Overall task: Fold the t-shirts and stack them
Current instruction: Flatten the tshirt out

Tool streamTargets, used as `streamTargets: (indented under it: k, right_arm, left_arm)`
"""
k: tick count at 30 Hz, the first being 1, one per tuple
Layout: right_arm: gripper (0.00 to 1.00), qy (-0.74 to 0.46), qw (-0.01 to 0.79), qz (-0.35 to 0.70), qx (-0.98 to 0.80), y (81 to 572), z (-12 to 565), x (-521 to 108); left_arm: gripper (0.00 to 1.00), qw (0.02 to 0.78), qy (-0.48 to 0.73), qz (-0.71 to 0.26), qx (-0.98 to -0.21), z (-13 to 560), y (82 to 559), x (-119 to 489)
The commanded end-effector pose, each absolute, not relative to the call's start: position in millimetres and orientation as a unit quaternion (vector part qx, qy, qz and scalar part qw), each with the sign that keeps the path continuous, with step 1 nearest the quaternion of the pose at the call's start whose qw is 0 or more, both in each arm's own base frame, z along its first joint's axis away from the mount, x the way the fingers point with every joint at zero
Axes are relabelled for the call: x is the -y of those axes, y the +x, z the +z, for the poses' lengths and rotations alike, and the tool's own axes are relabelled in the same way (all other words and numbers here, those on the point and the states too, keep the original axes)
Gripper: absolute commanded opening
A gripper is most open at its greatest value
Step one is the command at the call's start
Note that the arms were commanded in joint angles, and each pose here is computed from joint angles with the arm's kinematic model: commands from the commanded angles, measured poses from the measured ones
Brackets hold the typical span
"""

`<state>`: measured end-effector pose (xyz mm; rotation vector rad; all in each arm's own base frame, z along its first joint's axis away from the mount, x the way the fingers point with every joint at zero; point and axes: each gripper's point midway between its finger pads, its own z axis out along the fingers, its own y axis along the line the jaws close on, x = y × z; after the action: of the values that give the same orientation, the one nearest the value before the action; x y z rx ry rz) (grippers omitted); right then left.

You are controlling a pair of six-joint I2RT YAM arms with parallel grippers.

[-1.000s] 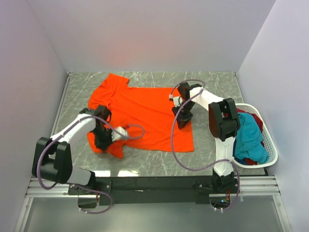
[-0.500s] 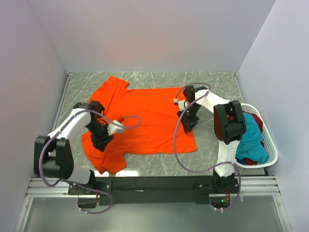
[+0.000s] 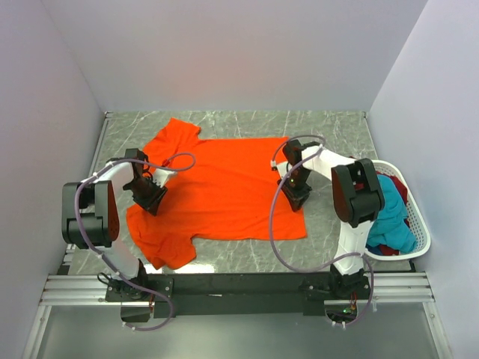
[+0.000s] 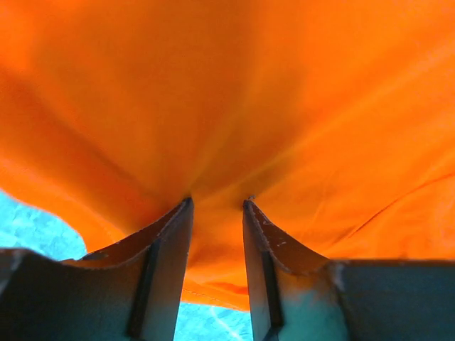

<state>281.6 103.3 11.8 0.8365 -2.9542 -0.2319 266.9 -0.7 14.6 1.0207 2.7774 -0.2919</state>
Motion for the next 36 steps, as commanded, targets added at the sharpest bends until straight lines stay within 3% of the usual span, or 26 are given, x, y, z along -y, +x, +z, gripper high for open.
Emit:
streamTargets:
  k: [1,5,9,19,27,36]
  right_arm:
    - [0.29,0.295,0.064,-0.012,0.953,256,-9,-75]
    - [0.29,0.310,0.073,0.000,0.948,237,-7,-68]
    - [0.29,0.306,0.024,0.004,0.952,263,16,-73]
    - [0.45,0.236,-0.151,-0.109,0.954,396,108,-124]
    - [0.51,0.158,-0.239,-0.132,0.949,495,132,-105]
    - [0.50,0.106,-0.265,-0.136,0.949,541,101,-111]
  left_arm:
    - [0.42,0.058,0.292,-0.063,-0.953,-13,267,-21]
    - [0.43,0.068,0.299,-0.081,-0.948,-6,264,-16]
    - [0.44,0.116,0.301,-0.117,-0.939,26,278,1]
    - [0.50,0.334,0.192,-0.137,-0.913,148,438,12]
    - [0.54,0.404,0.120,-0.137,-0.896,152,534,2]
    - [0.54,0.412,0.064,-0.156,-0.895,123,598,-3]
